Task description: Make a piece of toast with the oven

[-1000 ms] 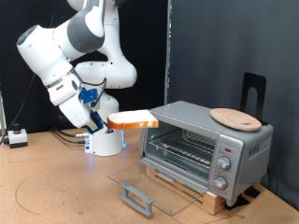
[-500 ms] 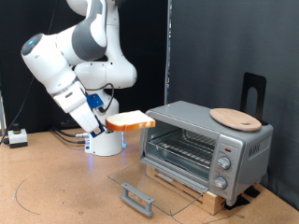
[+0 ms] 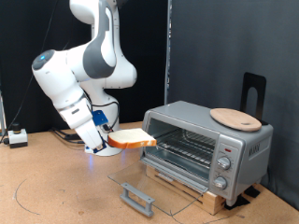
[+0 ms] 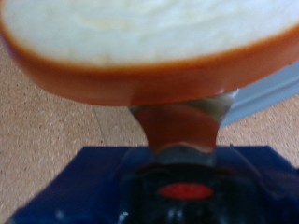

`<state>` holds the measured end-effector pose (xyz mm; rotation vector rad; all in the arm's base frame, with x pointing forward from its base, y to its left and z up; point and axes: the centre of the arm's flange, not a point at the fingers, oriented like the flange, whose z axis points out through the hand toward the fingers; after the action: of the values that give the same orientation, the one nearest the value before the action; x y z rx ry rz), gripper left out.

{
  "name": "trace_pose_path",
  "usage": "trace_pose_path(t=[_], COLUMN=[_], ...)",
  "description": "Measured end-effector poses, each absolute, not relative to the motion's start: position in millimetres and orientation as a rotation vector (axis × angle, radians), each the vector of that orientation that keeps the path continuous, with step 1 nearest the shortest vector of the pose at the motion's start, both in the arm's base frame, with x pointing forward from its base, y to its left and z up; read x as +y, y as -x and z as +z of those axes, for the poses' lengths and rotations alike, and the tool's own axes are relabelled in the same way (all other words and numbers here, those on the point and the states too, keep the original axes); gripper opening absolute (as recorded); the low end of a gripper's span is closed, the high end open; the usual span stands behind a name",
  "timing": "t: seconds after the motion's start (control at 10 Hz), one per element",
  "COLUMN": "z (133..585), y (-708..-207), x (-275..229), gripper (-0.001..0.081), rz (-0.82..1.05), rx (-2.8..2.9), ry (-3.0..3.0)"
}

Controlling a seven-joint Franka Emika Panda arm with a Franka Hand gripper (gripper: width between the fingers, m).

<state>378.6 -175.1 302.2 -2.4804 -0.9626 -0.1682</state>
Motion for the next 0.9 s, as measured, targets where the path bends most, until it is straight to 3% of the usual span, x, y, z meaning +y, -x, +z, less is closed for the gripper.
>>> trace_pose_path(t=[0.9], z=[278], y=[-390], x=[-38], gripper=[0.0411], rz=[-0.154], rx=[-1.073], ry=[2.447])
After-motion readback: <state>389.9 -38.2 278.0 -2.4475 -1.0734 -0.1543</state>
